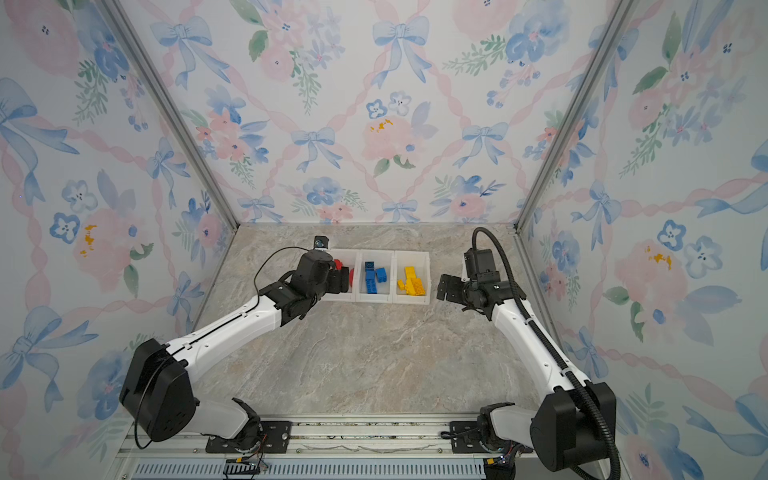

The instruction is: Sort the legos into containers by color

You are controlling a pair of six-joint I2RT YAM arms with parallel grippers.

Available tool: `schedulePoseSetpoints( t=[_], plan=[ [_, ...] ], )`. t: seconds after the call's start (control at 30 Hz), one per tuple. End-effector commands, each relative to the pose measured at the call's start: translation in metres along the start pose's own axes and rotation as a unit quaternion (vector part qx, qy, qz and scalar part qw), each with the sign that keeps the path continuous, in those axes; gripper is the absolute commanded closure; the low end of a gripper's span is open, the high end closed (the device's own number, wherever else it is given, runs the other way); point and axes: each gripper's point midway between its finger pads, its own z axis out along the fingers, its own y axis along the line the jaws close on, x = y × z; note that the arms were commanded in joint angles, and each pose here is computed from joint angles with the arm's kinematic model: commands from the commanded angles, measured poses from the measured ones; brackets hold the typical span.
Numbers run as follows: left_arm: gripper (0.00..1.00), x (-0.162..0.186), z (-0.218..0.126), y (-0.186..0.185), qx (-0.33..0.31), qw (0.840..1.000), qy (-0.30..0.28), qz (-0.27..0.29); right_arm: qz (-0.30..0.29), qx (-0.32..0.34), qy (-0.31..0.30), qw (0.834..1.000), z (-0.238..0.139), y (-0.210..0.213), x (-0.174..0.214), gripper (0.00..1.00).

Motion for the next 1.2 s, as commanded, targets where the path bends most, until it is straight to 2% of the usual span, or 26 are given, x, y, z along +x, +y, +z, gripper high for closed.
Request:
schedulePoseSetpoints(
  t=[0.0,0.23,0.47,0.63,0.77,0.97,1.07,1.17],
  plan=[
    [0.05,-0.003,-0.001,0.034,-0.021,0.999,-0.047,0.0,-0.019,0.024,-0.041,0.999,0.009,-0.013,-0.018,0.03],
    [0.03,0.027,0.004,0.118,-0.097,0.991,-0.085,-0.026,-0.033,0.081,-0.092,0.992,0.035,-0.058,-0.031,0.03],
    [0.03,0.038,0.01,0.161,-0.139,0.982,-0.119,-0.049,-0.074,0.114,-0.153,0.979,0.057,-0.082,-0.042,0.03],
    [0.05,0.045,0.016,0.175,-0.156,0.977,-0.137,-0.046,-0.095,0.112,-0.193,0.97,0.064,-0.086,-0.046,0.03],
    [0.05,0.048,0.01,0.178,-0.162,0.97,-0.177,-0.034,-0.092,0.089,-0.219,0.967,0.072,-0.086,-0.045,0.03],
    [0.06,0.059,0.003,0.184,-0.178,0.961,-0.209,-0.03,-0.091,0.07,-0.26,0.959,0.077,-0.087,-0.03,0.03],
    [0.06,0.069,0.003,0.192,-0.19,0.956,-0.218,-0.046,-0.095,0.062,-0.285,0.952,0.077,-0.087,-0.021,0.03],
    [0.06,0.071,0.007,0.189,-0.183,0.956,-0.223,-0.044,-0.095,0.055,-0.308,0.945,0.078,-0.087,-0.015,0.03]
  ],
)
